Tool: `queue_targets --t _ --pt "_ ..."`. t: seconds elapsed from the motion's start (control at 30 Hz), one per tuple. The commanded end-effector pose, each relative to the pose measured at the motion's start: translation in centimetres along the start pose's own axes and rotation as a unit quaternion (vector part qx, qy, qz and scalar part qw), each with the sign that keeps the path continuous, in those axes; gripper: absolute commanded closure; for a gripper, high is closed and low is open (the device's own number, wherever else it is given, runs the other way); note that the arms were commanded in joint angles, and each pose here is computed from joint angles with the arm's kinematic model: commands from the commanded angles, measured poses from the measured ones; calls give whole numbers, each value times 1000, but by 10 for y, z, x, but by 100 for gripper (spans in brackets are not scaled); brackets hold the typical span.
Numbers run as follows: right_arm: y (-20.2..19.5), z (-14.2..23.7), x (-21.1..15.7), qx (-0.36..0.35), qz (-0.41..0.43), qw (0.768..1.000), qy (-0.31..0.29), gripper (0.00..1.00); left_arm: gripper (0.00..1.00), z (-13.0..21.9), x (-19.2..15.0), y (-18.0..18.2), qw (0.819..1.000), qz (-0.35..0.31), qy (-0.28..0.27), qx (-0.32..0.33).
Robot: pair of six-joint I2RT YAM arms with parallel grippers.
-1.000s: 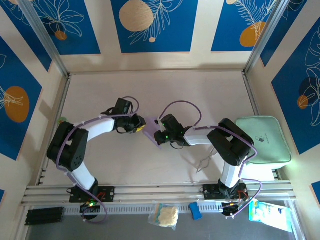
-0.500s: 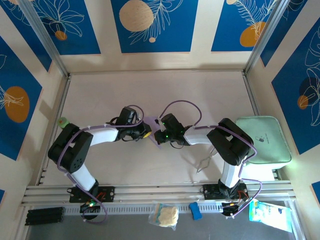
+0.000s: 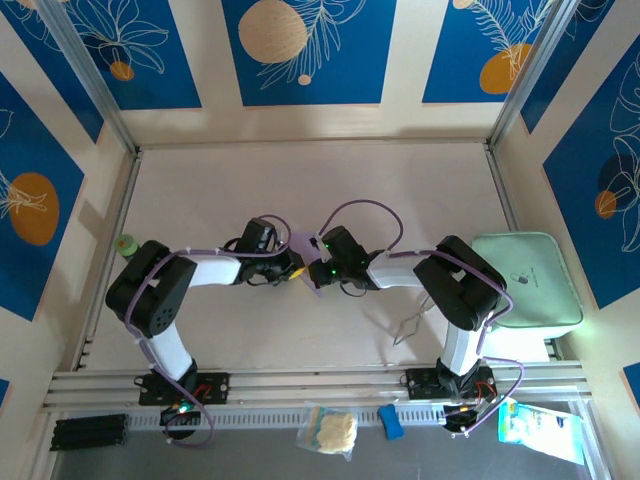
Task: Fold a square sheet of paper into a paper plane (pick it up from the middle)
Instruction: Third fold the triangle at the center of the table.
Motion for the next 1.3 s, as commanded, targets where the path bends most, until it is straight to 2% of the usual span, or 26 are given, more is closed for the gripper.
queue_targets --t 0.0,0.7,1.07,1.27 --pt "-7 -6 -16 -13 -15 999 43 99 87 -5 -4 9 1000 2 12 6" --pt "-7 -7 -16 -11 -16 999 44 99 87 -8 -3 16 1000 -2 8 19" --pt "-7 -5 -13 -10 -16 999 41 99 87 0 1 4 999 -22 -2 25" --pt "-6 -5 -13 -8 -14 999 40 99 86 12 19 -14 999 -41 -21 22"
Point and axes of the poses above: each hand's point on the last joint's axis, 136 mm out from that joint toward the fingers, its own z axis back along the fingers, its own y axis along the line the jaws close on, x = y × z, the point moved 8 cm from there along z, back along the fingers, and after that the axes turned 11 degrees about z, right-handed, at the moved point
